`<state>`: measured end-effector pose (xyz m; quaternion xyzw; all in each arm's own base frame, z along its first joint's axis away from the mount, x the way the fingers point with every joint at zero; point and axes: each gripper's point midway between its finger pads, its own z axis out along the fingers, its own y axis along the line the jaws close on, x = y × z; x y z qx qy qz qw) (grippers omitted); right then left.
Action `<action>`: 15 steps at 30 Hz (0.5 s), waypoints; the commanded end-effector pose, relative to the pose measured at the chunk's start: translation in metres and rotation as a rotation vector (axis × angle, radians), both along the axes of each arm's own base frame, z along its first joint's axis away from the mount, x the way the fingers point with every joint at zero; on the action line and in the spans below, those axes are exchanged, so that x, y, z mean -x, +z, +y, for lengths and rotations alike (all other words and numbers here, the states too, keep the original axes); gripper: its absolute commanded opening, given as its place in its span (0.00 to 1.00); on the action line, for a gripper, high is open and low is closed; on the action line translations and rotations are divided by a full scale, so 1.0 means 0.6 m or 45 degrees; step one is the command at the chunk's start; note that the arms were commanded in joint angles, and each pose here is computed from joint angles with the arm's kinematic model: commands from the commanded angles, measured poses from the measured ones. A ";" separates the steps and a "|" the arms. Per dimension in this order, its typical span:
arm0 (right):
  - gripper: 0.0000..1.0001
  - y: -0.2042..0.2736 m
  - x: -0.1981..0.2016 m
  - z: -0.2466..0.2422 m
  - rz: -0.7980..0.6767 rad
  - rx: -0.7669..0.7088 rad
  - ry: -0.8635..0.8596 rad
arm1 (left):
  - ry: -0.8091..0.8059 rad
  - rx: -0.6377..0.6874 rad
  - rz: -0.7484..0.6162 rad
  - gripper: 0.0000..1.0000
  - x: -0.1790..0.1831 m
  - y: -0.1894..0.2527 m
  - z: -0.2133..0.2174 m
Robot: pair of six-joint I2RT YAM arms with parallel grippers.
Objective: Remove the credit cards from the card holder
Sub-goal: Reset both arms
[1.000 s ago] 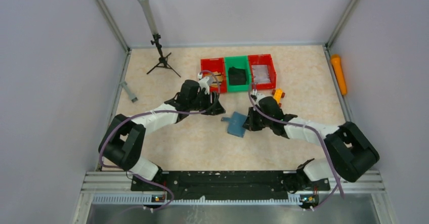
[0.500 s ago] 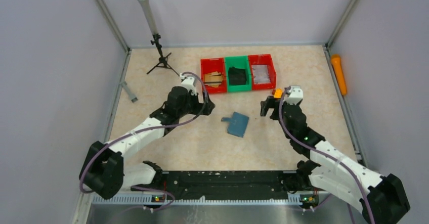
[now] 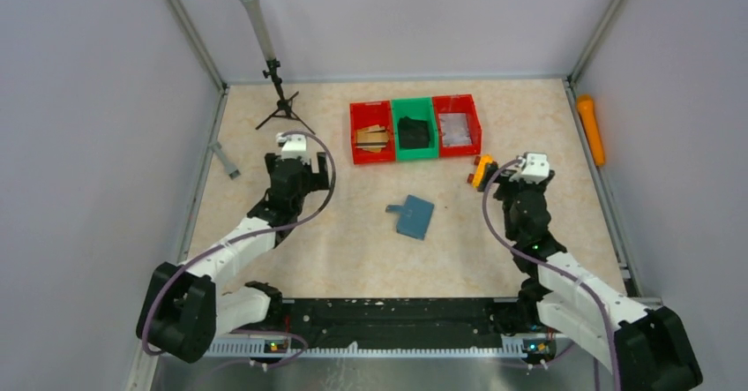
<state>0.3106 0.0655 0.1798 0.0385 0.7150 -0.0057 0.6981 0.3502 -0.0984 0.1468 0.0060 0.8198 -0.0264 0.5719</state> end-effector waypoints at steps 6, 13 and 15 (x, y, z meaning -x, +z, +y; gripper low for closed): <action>0.96 0.000 -0.020 -0.096 -0.140 -0.062 -0.142 | 0.352 -0.062 -0.229 0.99 -0.020 0.000 0.163; 0.97 -0.060 -0.025 -0.128 -0.094 0.062 -0.265 | 0.417 -0.017 -0.214 0.99 -0.022 -0.047 0.200; 0.97 -0.070 -0.023 -0.137 -0.101 0.086 -0.295 | 0.465 -0.044 -0.253 0.99 -0.027 -0.040 0.217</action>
